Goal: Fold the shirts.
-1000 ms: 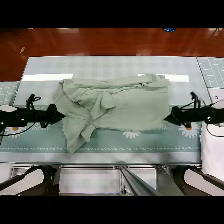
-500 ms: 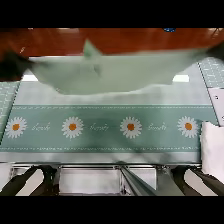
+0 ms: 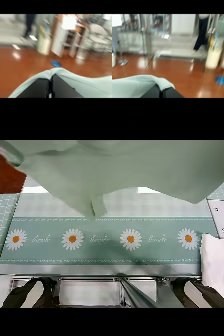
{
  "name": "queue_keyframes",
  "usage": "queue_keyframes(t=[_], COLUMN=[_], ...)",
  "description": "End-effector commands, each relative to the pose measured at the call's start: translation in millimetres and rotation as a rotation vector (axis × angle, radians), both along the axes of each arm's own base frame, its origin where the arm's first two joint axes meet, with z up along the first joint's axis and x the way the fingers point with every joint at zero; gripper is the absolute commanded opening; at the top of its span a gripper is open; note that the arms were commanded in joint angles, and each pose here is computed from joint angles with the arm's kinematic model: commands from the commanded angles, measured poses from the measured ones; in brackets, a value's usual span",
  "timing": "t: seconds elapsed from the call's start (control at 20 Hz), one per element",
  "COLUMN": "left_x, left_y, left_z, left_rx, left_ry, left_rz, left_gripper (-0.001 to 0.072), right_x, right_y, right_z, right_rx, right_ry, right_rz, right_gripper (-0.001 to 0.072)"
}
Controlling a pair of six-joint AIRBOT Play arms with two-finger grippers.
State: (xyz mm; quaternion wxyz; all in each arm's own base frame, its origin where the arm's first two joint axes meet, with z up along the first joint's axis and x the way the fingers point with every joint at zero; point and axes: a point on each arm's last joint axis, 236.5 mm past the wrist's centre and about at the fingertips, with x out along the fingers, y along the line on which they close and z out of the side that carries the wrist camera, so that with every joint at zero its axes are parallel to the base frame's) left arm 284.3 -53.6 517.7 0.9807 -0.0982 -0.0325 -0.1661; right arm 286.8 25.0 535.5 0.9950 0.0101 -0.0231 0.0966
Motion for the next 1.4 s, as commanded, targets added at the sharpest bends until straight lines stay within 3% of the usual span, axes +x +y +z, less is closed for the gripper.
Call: queue_keyframes(t=[0.0, 0.1, 0.2, 0.5, 0.75, 0.9, 1.05, 1.35], left_x=[-65.8, -102.6, -132.9, -157.7, -82.9, -23.2, 43.5, 163.2], left_y=[18.7, 30.5, 41.0, 35.6, 55.4, 48.4, 43.4, 32.3], left_z=[31.8, 30.5, 24.0, -9.8, -114.9, -187.4, -251.9, -391.7], left_rx=[0.142, 0.226, 0.221, 0.191, 0.101, 0.024, -0.118, -0.189], left_ry=[-0.125, -0.136, -0.117, -0.002, 0.338, 0.489, 0.570, 0.809], left_rz=[0.218, 0.339, 0.422, 0.418, 0.367, 0.245, 0.145, 0.064], left_gripper=[0.0022, 0.0022, 0.0022, 0.0022, 0.0022, 0.0022, 0.0022, 0.0022], right_x=[-53.8, -78.9, -99.2, -107.4, -60.9, -20.9, 37.2, 174.8], right_y=[1.8, 0.1, 6.3, 6.8, -5.9, -3.2, -0.2, 8.6], right_z=[11.2, 7.0, 4.4, -60.5, -135.4, -199.9, -269.0, -404.0], right_rx=[-0.083, -0.089, -0.102, -0.047, 0.027, 0.085, 0.140, 0.242], right_ry=[-0.034, -0.018, -0.025, 0.196, 0.418, 0.600, 0.761, 0.939], right_rz=[-0.087, -0.135, -0.141, -0.141, -0.109, -0.017, 0.075, 0.094], right_gripper=[0.0030, 0.0030, 0.0030, 0.0030, 0.0030, 0.0030, 0.0030, 0.0030])
